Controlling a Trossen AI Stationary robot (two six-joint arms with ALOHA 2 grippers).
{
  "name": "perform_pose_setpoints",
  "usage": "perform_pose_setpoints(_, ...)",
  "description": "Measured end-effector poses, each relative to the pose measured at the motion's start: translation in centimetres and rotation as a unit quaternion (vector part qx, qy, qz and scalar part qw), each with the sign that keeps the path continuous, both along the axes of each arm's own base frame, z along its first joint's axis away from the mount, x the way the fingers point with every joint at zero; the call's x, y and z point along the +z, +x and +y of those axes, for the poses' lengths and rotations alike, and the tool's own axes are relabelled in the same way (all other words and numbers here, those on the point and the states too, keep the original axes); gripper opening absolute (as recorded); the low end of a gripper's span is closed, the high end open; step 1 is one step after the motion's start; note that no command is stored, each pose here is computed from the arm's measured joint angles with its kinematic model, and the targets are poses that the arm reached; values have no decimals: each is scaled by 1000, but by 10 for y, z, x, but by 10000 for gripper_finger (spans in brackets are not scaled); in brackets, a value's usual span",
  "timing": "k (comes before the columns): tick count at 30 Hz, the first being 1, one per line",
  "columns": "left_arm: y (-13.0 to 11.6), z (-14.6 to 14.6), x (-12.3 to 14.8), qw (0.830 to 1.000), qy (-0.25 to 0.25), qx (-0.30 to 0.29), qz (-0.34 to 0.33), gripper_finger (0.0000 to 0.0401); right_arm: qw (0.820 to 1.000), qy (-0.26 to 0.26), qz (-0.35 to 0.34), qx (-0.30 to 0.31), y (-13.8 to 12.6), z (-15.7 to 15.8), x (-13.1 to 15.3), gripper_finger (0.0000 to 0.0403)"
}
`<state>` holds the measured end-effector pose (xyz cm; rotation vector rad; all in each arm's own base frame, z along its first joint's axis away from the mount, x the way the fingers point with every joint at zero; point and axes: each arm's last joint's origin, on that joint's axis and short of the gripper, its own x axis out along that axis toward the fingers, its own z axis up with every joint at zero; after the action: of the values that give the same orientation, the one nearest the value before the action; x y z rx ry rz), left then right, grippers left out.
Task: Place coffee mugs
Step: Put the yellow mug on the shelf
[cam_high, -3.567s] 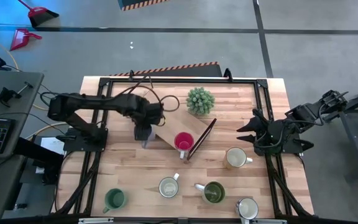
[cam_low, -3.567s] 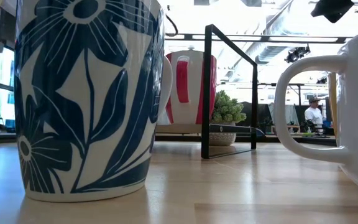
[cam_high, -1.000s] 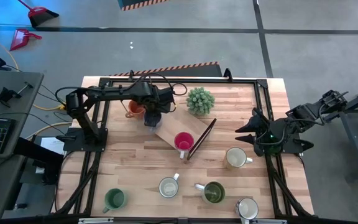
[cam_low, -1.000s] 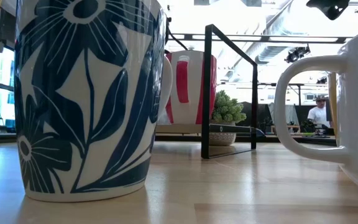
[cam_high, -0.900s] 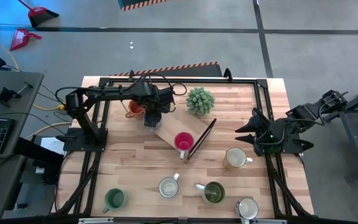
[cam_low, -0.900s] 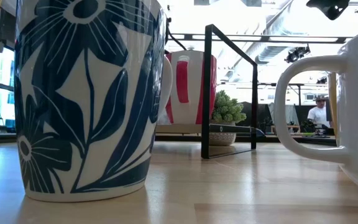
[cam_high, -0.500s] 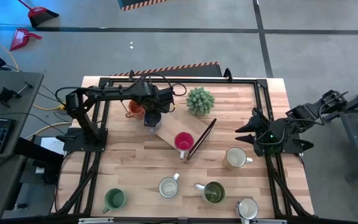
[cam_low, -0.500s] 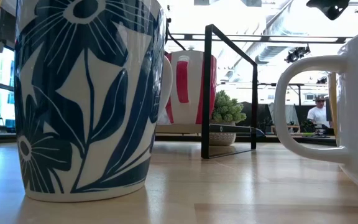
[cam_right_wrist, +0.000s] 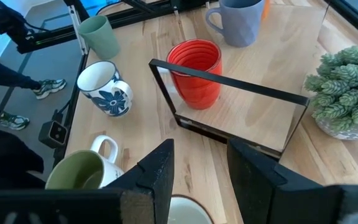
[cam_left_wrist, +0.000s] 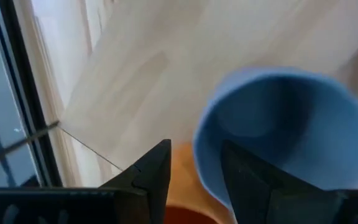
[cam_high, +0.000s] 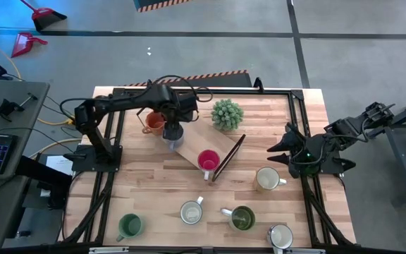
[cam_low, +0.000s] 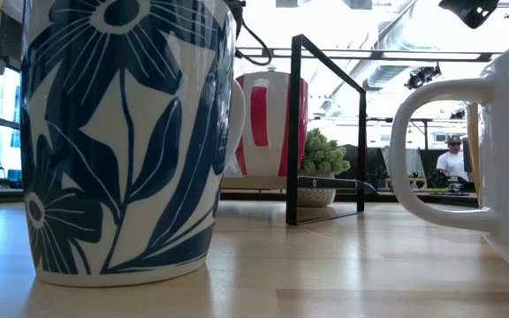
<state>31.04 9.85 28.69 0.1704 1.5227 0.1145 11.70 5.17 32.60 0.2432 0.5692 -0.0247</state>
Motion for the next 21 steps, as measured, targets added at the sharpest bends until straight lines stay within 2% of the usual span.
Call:
perform_pose_setpoints(6,-10,-11,31,998,-52,47,4,129,1000,-18,-1,11,0,0,0,128)
perform_pose_setpoints(11,-27,-27,56,988,-107,104,-32,129,998,-55,-6,29,0,0,0,128)
perform_pose_setpoints(15,-45,-54,75,983,-133,110,-60,129,995,-88,-14,34,1,-1,1,128)
perform_pose_setpoints(21,-78,-104,86,974,-147,133,-105,129,995,-96,-21,3,2,-2,2,128)
